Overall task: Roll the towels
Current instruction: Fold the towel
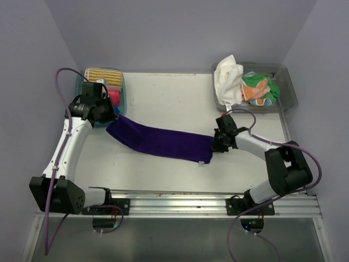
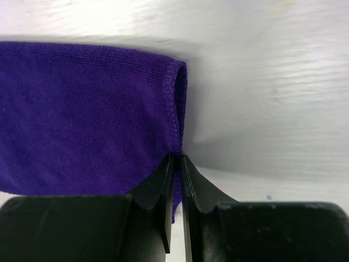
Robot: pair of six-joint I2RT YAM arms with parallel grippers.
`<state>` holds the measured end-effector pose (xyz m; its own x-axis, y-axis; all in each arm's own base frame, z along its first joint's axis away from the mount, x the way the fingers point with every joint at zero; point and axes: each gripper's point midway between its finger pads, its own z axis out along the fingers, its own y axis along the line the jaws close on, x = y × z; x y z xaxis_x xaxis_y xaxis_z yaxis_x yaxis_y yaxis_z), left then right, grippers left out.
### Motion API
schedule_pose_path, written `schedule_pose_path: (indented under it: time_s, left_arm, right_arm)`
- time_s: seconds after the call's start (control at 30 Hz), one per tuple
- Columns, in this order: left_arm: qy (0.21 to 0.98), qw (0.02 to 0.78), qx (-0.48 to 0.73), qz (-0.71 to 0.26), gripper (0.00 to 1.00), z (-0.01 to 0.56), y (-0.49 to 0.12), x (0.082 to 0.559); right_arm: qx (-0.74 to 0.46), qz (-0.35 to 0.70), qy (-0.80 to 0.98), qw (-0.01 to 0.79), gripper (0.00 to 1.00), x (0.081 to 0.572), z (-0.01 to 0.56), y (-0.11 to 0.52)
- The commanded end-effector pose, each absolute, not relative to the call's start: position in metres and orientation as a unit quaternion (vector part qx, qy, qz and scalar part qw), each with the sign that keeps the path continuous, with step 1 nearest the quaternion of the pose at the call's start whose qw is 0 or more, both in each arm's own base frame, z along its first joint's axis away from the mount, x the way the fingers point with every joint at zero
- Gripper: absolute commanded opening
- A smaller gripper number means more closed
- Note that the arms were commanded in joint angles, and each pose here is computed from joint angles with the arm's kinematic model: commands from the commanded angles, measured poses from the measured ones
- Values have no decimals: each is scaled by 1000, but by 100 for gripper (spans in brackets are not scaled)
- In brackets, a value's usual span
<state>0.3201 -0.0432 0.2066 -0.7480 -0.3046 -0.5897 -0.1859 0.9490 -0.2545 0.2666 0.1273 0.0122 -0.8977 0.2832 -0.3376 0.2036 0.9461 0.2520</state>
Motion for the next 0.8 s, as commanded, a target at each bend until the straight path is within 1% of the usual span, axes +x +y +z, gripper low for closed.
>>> schedule_pose_path:
  time_s: [0.0, 0.1, 0.17, 0.33, 0.37, 0.43, 0.5, 0.7, 0.77]
  left_arm:
    - [920, 365, -113, -83, 0, 232, -44, 327]
    - [925, 361, -90, -81, 0, 234, -69, 330]
    - [928, 352, -58, -109, 0, 229, -101, 331]
    - [930, 325, -12, -169, 0, 214, -157, 332]
    - [932, 307, 4, -193, 0, 208, -174, 329]
    - [926, 299, 26, -229, 0, 203, -200, 325]
    - [927, 293, 31, -233, 0, 197, -215, 326]
    - [926, 269, 78, -253, 0, 190, -277, 310]
    - [928, 250, 93, -260, 0, 180, -299, 299]
  right_arm:
    - [125, 90, 978, 139, 12, 245, -10, 141]
    - [120, 92, 978, 140, 12, 248, -8, 150]
    - [122, 94, 978, 143, 12, 250, -6, 152]
    - [125, 74, 978, 148, 14, 250, -4, 144]
    - [126, 72, 978, 148, 14, 250, -4, 143]
    - [128, 69, 978, 148, 15, 249, -5, 141]
    - [129, 69, 978, 148, 15, 249, -4, 141]
    - [130, 63, 978, 148, 16, 248, -5, 139]
    - [131, 61, 978, 148, 17, 248, -7, 138]
